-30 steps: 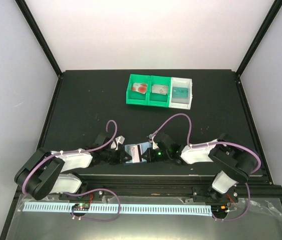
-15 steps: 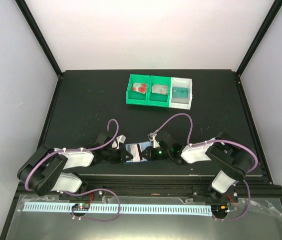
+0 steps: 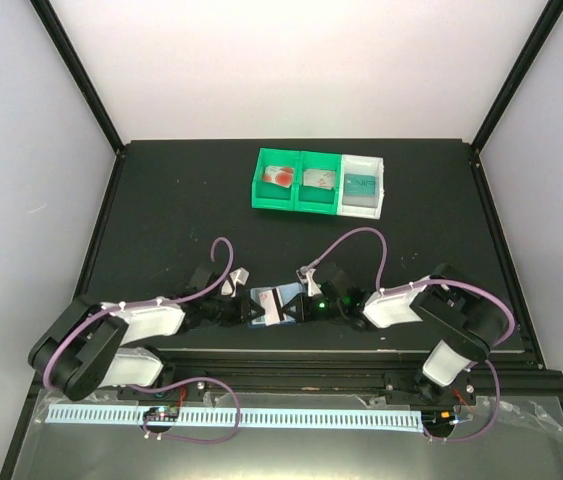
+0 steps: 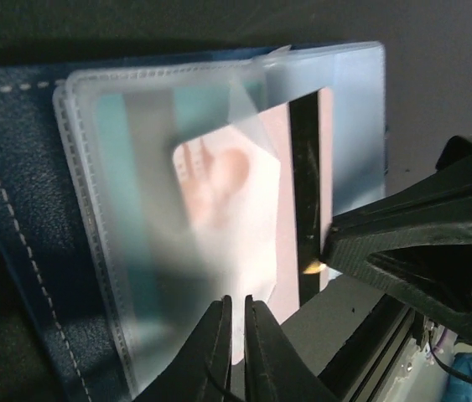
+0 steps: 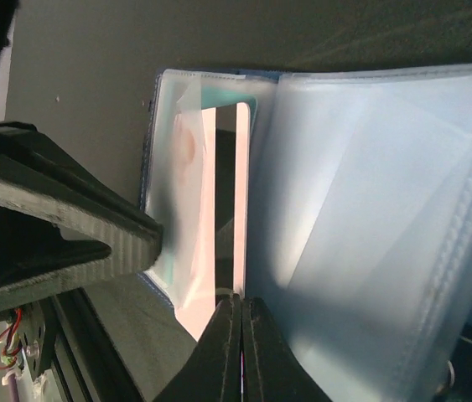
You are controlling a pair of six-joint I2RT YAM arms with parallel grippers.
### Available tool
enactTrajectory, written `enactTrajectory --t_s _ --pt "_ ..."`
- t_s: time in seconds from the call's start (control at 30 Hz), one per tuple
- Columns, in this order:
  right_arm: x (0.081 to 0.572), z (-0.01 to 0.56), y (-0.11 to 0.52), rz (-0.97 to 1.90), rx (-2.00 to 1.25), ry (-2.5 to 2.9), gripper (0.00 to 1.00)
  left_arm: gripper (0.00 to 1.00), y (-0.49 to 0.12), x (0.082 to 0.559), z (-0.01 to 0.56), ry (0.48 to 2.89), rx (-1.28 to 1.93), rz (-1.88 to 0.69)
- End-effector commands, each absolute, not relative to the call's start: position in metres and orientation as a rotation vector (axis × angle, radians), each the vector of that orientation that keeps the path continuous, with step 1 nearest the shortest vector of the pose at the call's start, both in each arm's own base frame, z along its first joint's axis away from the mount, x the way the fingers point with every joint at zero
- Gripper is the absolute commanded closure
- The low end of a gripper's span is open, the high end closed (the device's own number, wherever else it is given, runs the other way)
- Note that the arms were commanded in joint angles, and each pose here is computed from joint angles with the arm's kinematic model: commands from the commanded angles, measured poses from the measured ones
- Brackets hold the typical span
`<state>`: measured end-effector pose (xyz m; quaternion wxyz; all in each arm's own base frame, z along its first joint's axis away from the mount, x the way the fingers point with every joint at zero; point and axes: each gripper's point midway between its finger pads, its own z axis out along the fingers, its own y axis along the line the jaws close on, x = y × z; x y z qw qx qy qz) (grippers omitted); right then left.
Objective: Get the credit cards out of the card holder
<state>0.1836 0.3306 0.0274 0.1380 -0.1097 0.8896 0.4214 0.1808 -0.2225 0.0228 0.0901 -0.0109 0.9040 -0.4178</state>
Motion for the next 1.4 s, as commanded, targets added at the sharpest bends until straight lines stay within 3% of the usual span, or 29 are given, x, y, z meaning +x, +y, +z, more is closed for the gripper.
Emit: enactTrajectory --t_s 0.0,0.27,0.7,1.03,1.37 --pt "0.183 0.036 0.33 1.239 -0.318 2.541 0.99 0.89 -0.224 0.191 0.047 2.621 -0.01 -1.217" --pt "0.187 0.045 0.317 1.175 -0.243 2.563 0.99 0.77 -0.22 0.208 0.102 2.434 0.191 -1.11" --pt "0.187 0.075 0.315 1.207 -0.095 2.602 0.99 0.75 -0.214 0.195 0.171 1.877 0.54 -0.931" --pt "0.178 0.118 0.32 1.39 -0.055 2.528 0.99 0.57 -0.234 0.167 0.183 1.661 0.816 -0.821" --pt "0.176 0.145 0.321 1.494 -0.02 2.452 0.99 0.53 -0.251 0.167 0.176 1.54 0.975 -0.453"
